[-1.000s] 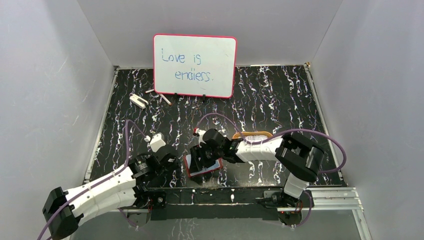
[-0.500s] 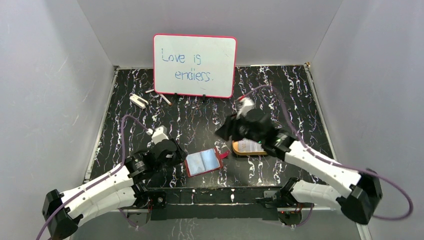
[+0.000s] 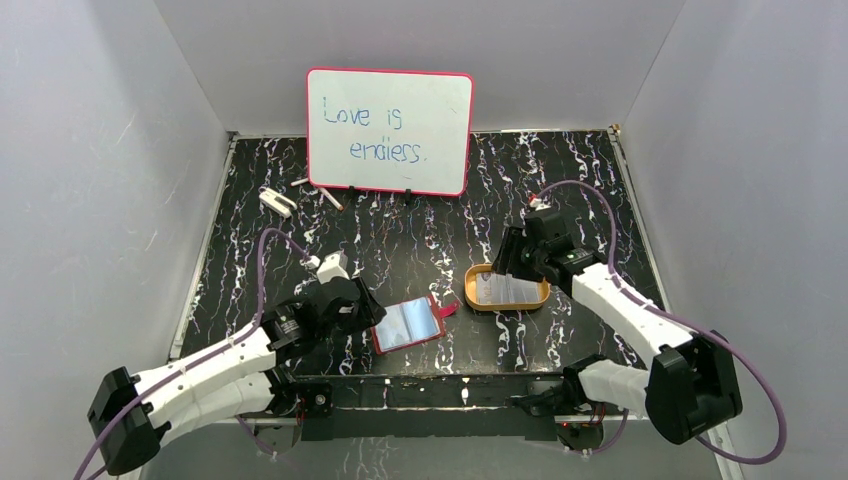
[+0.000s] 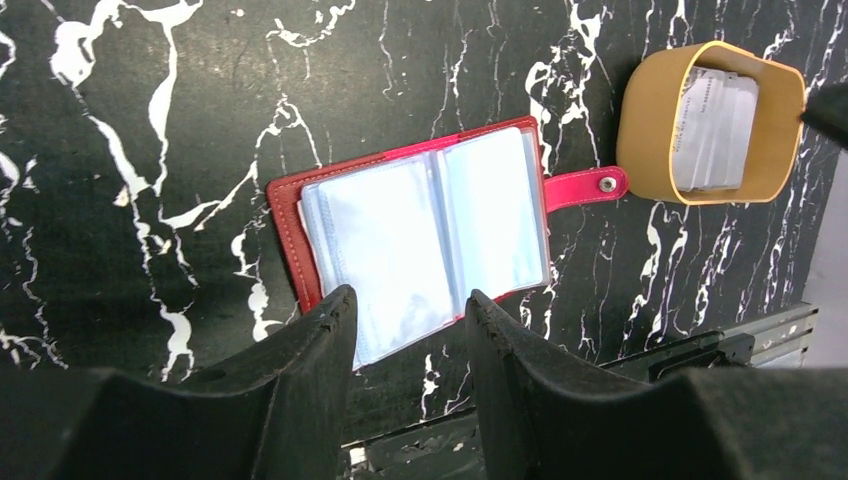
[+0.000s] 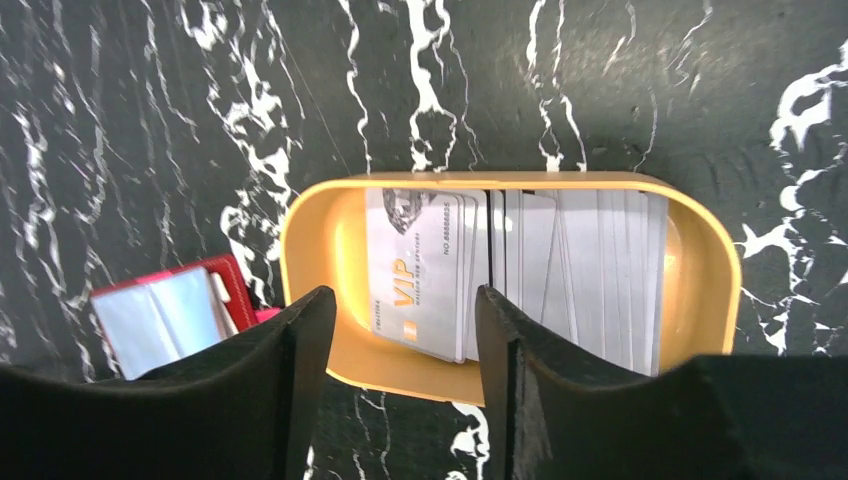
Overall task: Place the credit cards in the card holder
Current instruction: Adjust the credit card in the storage box.
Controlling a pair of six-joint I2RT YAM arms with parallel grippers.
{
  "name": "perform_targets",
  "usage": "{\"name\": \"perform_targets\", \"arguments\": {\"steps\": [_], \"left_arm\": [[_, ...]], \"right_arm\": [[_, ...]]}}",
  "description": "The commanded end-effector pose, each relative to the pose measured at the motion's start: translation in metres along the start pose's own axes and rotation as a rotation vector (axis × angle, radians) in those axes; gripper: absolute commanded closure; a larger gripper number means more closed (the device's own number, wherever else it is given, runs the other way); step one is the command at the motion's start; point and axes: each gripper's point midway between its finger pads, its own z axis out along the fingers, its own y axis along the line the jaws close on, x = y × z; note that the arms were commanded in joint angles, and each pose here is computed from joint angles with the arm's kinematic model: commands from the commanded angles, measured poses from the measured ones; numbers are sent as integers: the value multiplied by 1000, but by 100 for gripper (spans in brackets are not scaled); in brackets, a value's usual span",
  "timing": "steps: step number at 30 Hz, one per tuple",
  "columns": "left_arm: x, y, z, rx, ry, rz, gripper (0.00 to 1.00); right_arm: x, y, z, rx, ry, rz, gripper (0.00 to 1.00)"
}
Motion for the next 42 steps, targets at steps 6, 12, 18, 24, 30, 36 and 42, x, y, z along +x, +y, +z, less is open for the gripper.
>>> {"name": "perform_targets", "arguments": {"steps": [6,12,18,24,30,36,42], "left_arm": [[-21,-43,4,80,-19,74,57],[-12,-43,15,72,11,76,57],[-9,-37,20,49,19,78,57],[-5,-32,21,38,26,72,57],[-4,-29,22,28,25,74,57],[-4,-27,23,23,24,76,57],[-5,-25,21,19,19,76,57]], "right_arm": [[16,-12,22,31,71,-72,25],[24,-26,29,96,121,-114,29],[28,-25,35,135,135,-185,25],[33,-36,40,230,152,-230,27],[37,-51,39,307,177,-257,37],[34,-55,34,328,161,-262,53],[25,-60,23,368,121,-262,59]]}}
